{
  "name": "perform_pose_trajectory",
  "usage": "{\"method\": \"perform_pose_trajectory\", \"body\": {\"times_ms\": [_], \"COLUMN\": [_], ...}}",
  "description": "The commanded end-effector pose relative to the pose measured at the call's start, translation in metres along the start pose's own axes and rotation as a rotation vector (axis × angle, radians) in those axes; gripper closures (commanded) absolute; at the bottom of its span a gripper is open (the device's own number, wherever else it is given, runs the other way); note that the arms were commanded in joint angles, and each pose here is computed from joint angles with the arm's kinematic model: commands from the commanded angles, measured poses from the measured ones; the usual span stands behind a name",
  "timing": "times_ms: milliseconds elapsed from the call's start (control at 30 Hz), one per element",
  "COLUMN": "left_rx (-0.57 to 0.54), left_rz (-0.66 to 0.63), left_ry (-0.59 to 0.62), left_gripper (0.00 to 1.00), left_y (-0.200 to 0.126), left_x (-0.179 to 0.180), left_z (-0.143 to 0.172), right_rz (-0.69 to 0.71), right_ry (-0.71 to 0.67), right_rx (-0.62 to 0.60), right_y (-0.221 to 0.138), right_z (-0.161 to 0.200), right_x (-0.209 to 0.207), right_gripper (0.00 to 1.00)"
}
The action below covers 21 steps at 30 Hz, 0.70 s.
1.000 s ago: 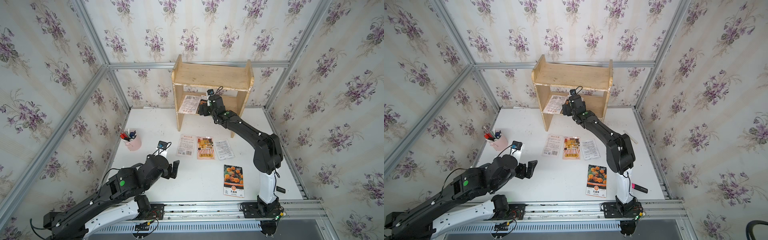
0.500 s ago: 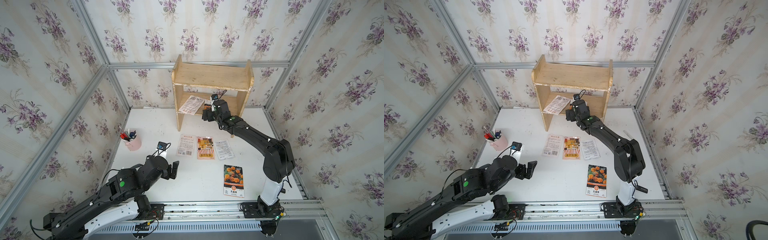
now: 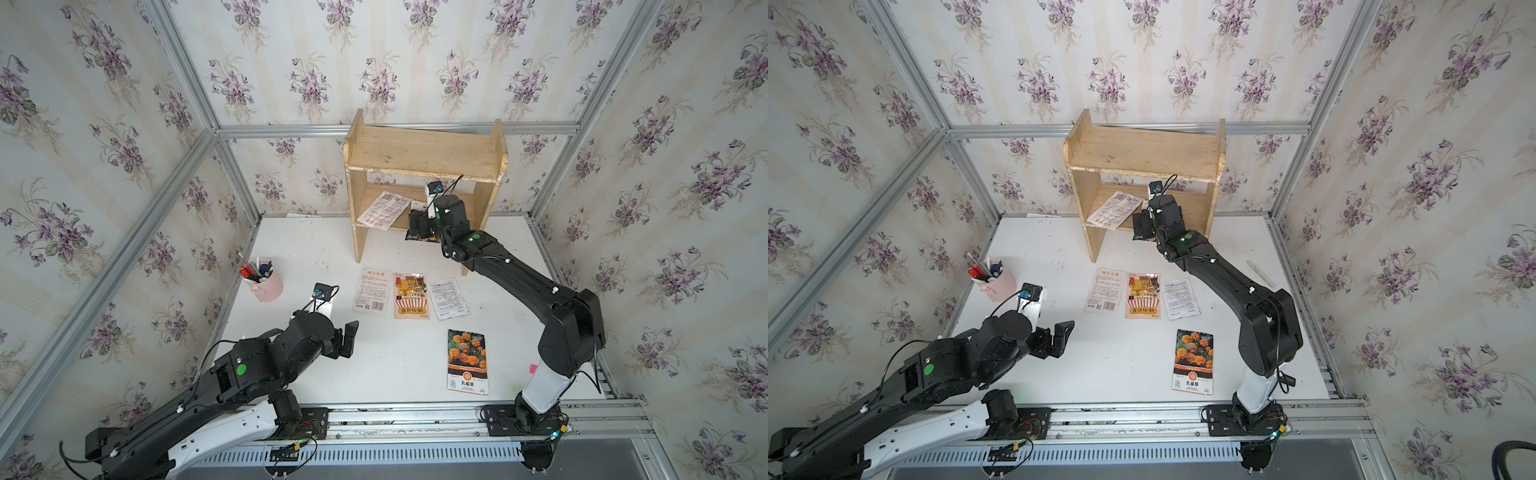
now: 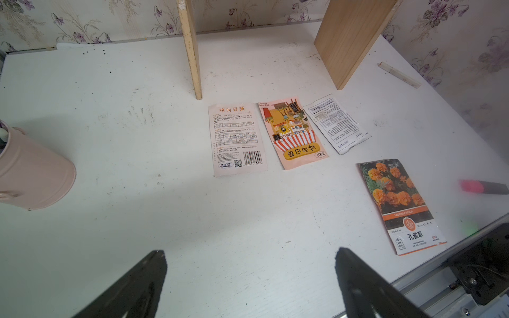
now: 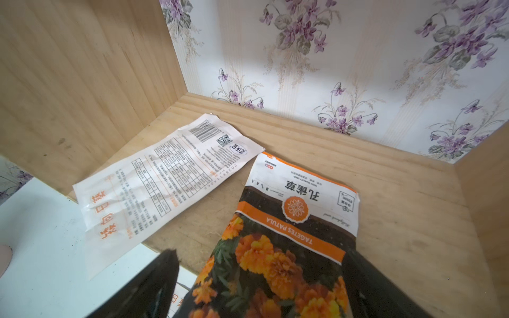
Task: Take the seed bag off the shelf
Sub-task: Pick up the seed packet from the shelf.
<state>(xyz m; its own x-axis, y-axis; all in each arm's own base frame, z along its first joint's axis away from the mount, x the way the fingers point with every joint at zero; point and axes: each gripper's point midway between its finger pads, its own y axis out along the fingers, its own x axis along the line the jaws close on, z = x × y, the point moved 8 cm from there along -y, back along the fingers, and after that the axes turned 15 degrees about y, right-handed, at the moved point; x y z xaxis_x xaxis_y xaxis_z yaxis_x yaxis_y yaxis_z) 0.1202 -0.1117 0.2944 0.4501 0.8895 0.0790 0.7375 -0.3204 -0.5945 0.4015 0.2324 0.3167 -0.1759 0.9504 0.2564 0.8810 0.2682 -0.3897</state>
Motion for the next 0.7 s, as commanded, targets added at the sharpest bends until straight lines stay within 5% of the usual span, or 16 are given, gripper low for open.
{"method": "perform_pose_trajectory", "body": {"times_ms": [0,500,667], "left_rx": [-0.008,-0.016,-0.016], "left_rz": [-0.005,0.045,0.068], "left_ry": [-0.002,0.007,0.015], "left_gripper": [0.0,0.0,0.0], "left_y": [0.001,0.007,0.006], "left_x": [0.0,-0.009,-0.011], "left_z": [-0.002,-0.006,-0.006], "right_rz": [-0.019,-0.148,-0.196], "right_ry": [0.017,0.315,0.481], "right_rx": [-0.015,0.049,0.039], "right_y": [-0.012,-0.086,-0.101], "right_z": [-0.005,0.017,0.021], "right_x": [0.0,-0.024,-0.062], "right_gripper": [0.03,0.04,0.04]}}
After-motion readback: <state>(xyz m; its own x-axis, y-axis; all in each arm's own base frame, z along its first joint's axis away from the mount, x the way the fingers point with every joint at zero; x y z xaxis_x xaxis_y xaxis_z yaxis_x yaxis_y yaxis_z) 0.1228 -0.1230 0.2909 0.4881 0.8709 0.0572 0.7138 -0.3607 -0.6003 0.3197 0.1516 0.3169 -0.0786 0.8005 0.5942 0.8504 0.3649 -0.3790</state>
